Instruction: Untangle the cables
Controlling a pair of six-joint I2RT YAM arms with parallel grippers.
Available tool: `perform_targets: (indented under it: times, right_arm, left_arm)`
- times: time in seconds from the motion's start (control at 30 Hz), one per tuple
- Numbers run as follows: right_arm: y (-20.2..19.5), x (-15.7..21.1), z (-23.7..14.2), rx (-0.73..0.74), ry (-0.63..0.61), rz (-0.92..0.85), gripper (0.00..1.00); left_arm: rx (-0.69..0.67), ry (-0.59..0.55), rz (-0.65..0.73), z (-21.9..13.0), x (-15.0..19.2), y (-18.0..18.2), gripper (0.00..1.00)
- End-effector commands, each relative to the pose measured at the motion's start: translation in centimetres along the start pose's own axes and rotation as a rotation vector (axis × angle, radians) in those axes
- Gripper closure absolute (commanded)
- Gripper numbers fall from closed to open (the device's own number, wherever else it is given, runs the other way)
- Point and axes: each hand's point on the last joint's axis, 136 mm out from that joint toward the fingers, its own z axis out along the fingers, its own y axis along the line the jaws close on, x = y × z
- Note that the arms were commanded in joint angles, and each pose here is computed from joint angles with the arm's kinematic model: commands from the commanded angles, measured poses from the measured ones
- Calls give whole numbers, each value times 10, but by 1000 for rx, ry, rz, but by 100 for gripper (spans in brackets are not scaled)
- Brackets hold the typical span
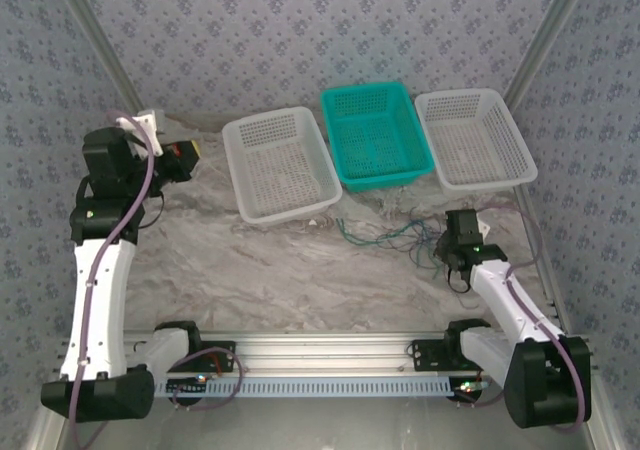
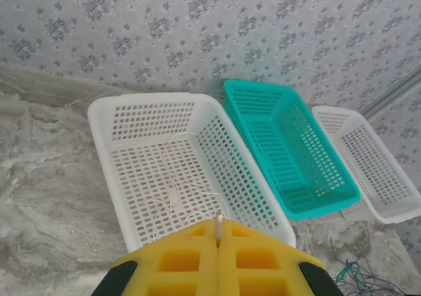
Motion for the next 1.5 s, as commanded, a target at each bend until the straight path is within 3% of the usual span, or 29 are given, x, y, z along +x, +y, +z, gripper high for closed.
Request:
perform_targets:
  times: [0.0, 0.07, 0.2, 0.3, 0.4, 0.53, 0.6, 0.7, 0.9, 1.0, 1.07, 1.37, 1.47]
  right_arm:
    - [12, -20, -21, -34, -35, -3, 36]
    - [28, -30, -36, -90, -45, -50, 28]
    - [82, -41, -68, -274, -87, -217, 22]
    - [121, -32, -74, -381, -105, -356, 0]
    - [123, -22, -48, -317, -71, -366, 0]
    - [86, -18, 0, -61, 41, -192, 1]
    - [65, -18, 13, 89, 91, -31, 9]
    - [59, -11, 27, 214, 170, 61, 18]
    - [83, -4, 53, 213, 179, 73, 17]
    - [80, 10, 68, 245, 217, 93, 22]
    - [81, 14, 73, 245, 216, 89, 33]
    - [61, 13, 69, 246, 186, 120, 96]
    - [47, -1, 58, 221, 131, 161, 100]
  left_arm:
    - [120, -164, 103, -47, -52, -52, 100]
    - [210, -220, 101, -63, -72, -78, 100]
    - [373, -296, 100, -82, -101, -119, 100]
    - [422, -309, 120, -85, -110, -137, 100]
    - [426, -314, 137, -84, -113, -142, 100]
    - [415, -304, 137, -81, -111, -141, 100]
    - [410, -290, 138, -79, -107, -140, 100]
    - [393, -268, 126, -73, -100, -135, 100]
    - [370, -252, 113, -66, -92, -127, 100]
    - [360, -247, 120, -66, -90, -126, 100]
    - [355, -245, 124, -66, -90, -125, 100]
    - [331, -269, 114, -74, -97, -125, 100]
    - [266, -295, 109, -84, -108, -121, 100]
